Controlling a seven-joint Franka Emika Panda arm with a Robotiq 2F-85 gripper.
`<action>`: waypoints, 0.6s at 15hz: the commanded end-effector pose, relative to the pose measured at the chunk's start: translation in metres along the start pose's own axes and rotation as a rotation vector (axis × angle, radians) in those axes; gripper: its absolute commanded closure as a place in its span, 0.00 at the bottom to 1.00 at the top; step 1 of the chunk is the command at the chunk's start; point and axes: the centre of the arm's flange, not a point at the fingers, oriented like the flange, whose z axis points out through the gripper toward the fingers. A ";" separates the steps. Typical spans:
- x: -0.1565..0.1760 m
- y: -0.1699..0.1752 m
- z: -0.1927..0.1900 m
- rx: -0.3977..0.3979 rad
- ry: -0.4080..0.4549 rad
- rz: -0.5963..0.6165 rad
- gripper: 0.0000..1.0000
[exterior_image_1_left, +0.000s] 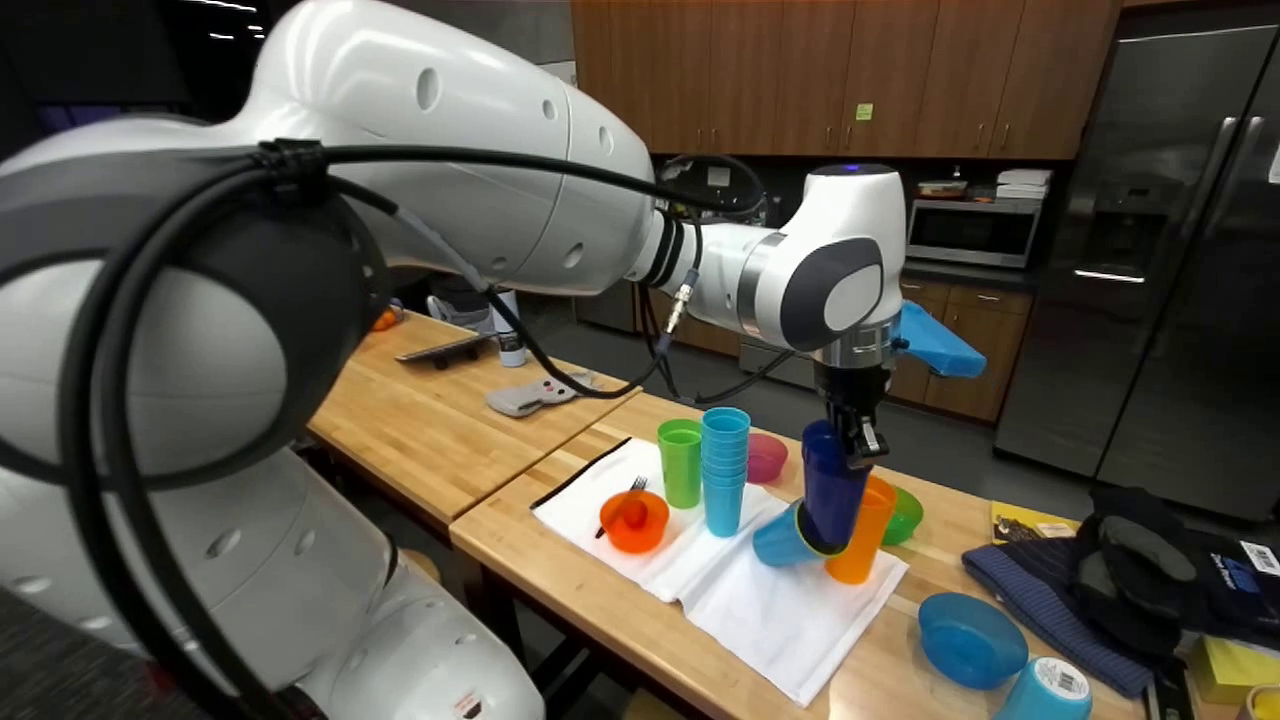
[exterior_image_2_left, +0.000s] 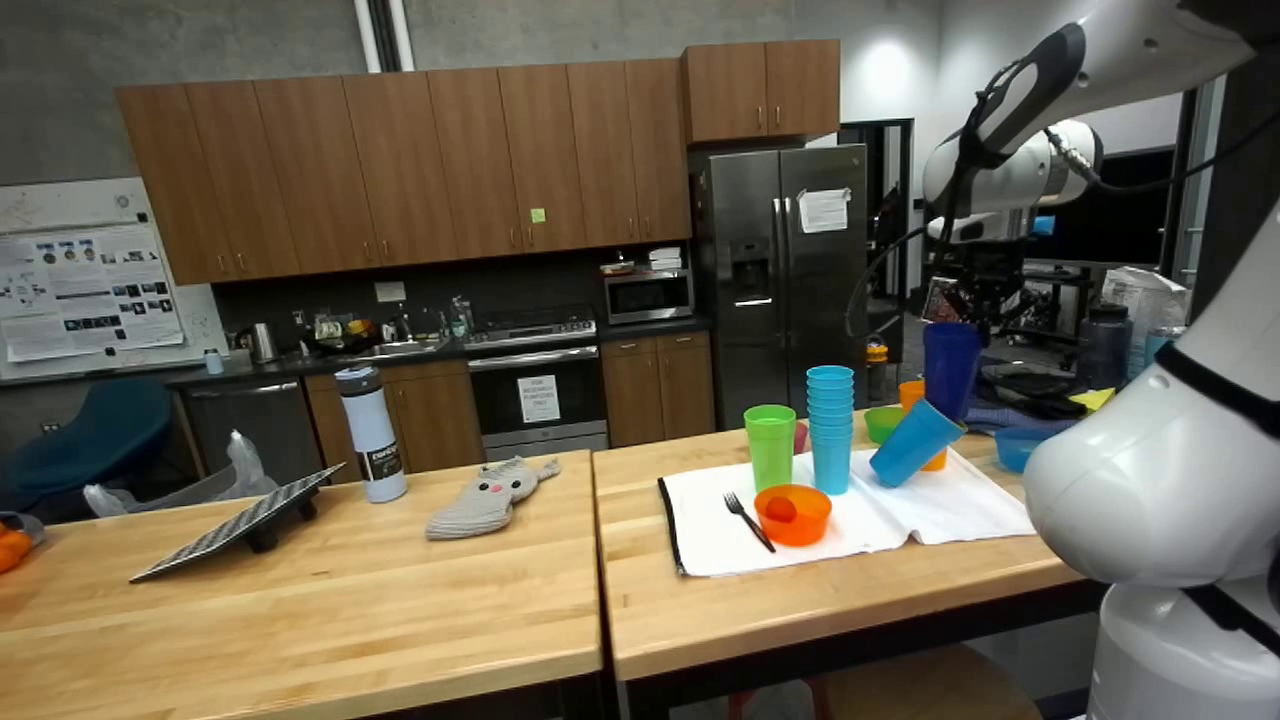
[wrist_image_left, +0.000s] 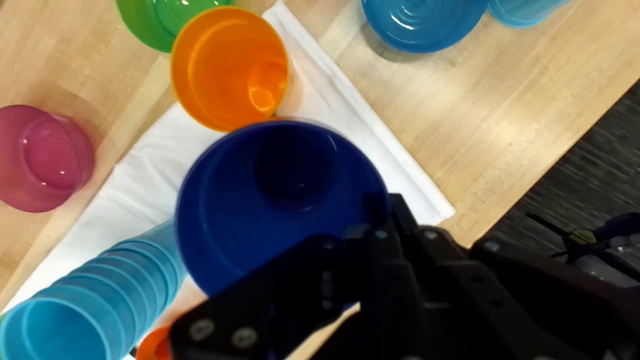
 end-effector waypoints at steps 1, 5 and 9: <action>-0.002 0.032 -0.021 -0.028 -0.064 -0.027 0.99; 0.001 0.051 -0.033 -0.053 -0.078 -0.070 0.99; 0.003 0.052 -0.039 -0.066 -0.080 -0.082 0.99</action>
